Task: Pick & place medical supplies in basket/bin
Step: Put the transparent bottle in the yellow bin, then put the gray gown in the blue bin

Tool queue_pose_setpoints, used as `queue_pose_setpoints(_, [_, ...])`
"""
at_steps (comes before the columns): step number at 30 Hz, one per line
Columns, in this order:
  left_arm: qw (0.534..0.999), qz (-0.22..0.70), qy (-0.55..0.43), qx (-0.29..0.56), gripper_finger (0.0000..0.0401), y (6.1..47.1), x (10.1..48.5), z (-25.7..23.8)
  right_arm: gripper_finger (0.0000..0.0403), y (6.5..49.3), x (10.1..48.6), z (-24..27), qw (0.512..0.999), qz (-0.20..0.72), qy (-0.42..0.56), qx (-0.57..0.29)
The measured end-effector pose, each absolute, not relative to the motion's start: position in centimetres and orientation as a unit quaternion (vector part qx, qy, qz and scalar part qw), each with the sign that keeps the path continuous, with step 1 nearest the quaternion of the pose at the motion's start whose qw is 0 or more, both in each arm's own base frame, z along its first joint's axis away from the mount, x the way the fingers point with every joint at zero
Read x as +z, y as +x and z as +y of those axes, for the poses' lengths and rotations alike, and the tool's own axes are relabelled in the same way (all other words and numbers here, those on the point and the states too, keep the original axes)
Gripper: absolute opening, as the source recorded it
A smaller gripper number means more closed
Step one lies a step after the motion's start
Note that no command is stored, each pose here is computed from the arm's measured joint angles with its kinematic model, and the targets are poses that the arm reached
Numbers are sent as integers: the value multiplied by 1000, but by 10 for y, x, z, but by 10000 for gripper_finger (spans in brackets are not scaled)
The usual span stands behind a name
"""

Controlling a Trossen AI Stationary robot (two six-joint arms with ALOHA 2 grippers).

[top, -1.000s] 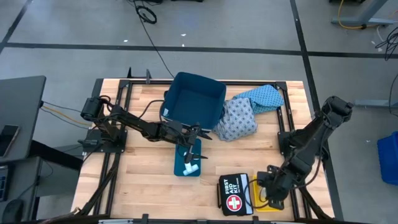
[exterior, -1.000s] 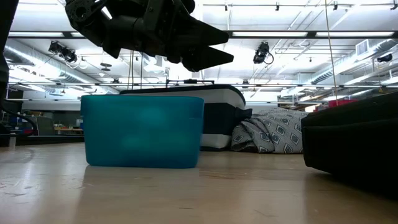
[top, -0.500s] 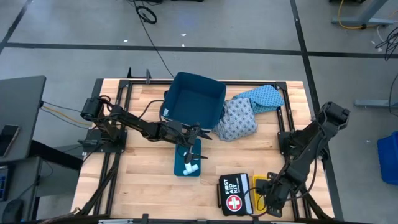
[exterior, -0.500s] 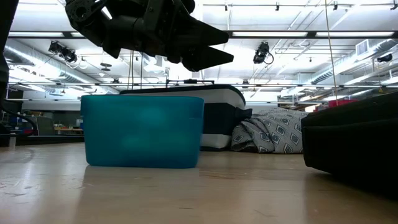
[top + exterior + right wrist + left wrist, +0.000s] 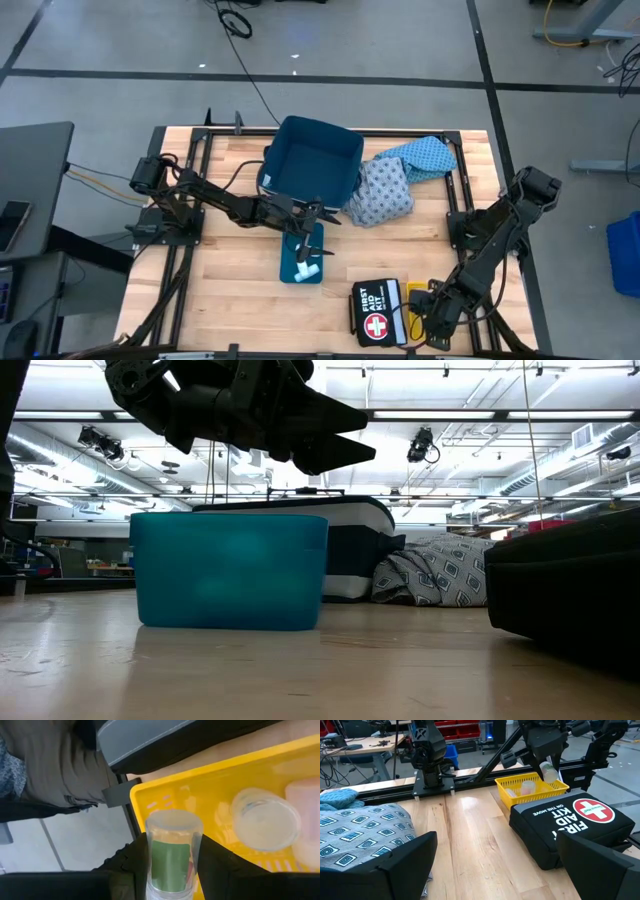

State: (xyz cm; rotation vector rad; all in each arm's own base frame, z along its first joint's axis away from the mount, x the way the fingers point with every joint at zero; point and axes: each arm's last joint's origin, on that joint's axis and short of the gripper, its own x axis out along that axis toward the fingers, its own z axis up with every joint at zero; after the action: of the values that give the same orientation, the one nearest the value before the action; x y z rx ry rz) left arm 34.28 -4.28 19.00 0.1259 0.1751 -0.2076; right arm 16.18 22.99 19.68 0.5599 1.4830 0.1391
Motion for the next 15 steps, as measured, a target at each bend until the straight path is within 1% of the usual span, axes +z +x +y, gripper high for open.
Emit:
queue_pose_setpoints(4, [989, 87, 63, -103, 398, 343, 190, -43, 135, 162, 197, 230, 696, 666, 263, 49])
queue_pose_setpoints(10, [989, 88, 63, -103, 398, 343, 190, -43, 216, 162, 197, 230, 691, 667, 274, 39])
queue_pose_setpoints(12, [989, 88, 63, -103, 398, 343, 190, -43, 226, 162, 197, 230, 691, 668, 276, 37])
queue_pose_setpoints(15, [989, 88, 63, -103, 398, 343, 190, -43, 228, 162, 197, 230, 690, 667, 277, 36])
